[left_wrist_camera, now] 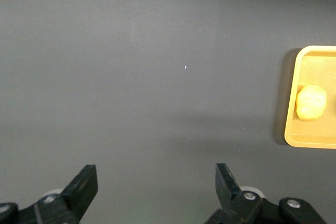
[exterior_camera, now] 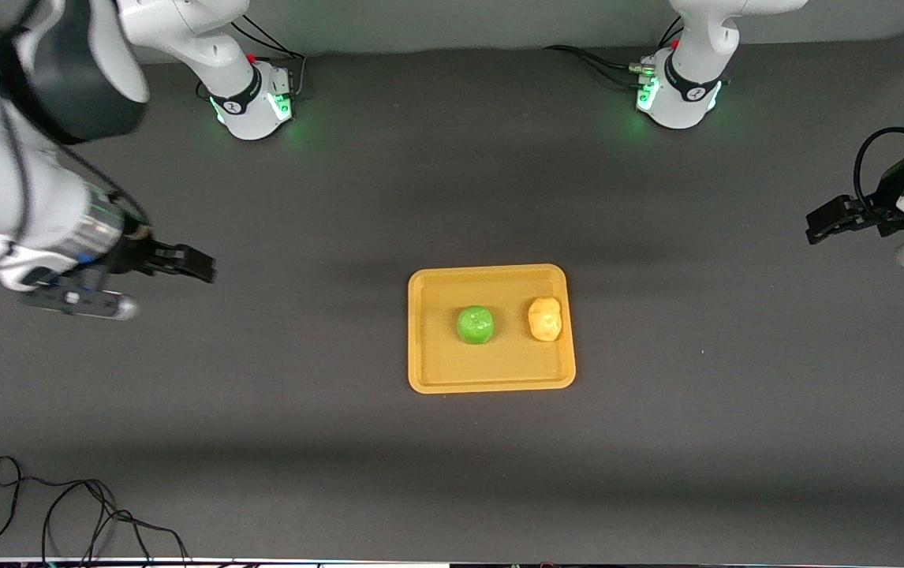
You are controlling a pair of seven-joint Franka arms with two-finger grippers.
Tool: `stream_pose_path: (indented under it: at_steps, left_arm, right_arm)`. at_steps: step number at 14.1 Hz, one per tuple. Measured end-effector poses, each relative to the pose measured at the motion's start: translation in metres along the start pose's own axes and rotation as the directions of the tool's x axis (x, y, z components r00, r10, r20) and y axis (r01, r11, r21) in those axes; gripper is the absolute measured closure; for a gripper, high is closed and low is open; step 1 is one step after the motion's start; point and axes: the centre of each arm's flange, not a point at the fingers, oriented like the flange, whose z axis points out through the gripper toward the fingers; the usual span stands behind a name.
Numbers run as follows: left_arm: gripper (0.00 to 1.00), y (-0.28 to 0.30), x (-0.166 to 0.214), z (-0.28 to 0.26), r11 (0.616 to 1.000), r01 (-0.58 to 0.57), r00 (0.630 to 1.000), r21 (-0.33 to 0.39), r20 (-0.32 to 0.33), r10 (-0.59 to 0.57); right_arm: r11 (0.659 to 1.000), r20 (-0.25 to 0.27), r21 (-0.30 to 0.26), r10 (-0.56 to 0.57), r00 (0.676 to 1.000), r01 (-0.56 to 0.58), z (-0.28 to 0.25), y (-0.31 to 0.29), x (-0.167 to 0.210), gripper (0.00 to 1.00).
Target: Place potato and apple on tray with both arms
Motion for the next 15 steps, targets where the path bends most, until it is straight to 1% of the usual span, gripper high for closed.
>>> stream_pose_path:
  at_steps: [3, 4, 5, 9, 12, 15]
  left_arm:
    - [0.0, -0.002, 0.0, 0.0, 1.0, 0.002, 1.0, 0.0, -0.001, -0.002]
    - [0.0, -0.002, 0.0, 0.0, 1.0, 0.002, 1.0, 0.0, -0.002, -0.002]
    - [0.0, -0.002, 0.0, 0.0, 1.0, 0.002, 1.0, 0.0, -0.003, -0.002]
    - [0.0, -0.002, 0.0, 0.0, 1.0, 0.002, 1.0, 0.0, -0.004, -0.002]
    - [0.0, -0.002, 0.0, 0.0, 1.0, 0.002, 1.0, 0.0, -0.004, -0.002]
    - [0.0, -0.002, 0.0, 0.0, 1.0, 0.001, 1.0, 0.0, -0.004, -0.001]
  right_arm:
    - [0.999, -0.07, 0.036, 0.008, 0.997, -0.006, -0.054, 0.055, -0.012, 0.0]
    - [0.999, -0.086, 0.04, 0.003, 0.996, 0.001, -0.067, 0.07, -0.016, 0.0]
    - [0.999, -0.088, 0.038, -0.011, 0.996, 0.014, -0.075, 0.083, -0.021, 0.0]
    - [0.997, -0.071, -0.018, -0.073, 0.995, 0.072, -0.075, 0.114, -0.024, 0.0]
    - [0.993, -0.053, -0.037, -0.117, 0.992, 0.115, -0.068, 0.122, -0.023, 0.0]
    - [0.986, -0.004, -0.042, -0.159, 0.987, 0.158, -0.058, 0.114, -0.028, 0.0]
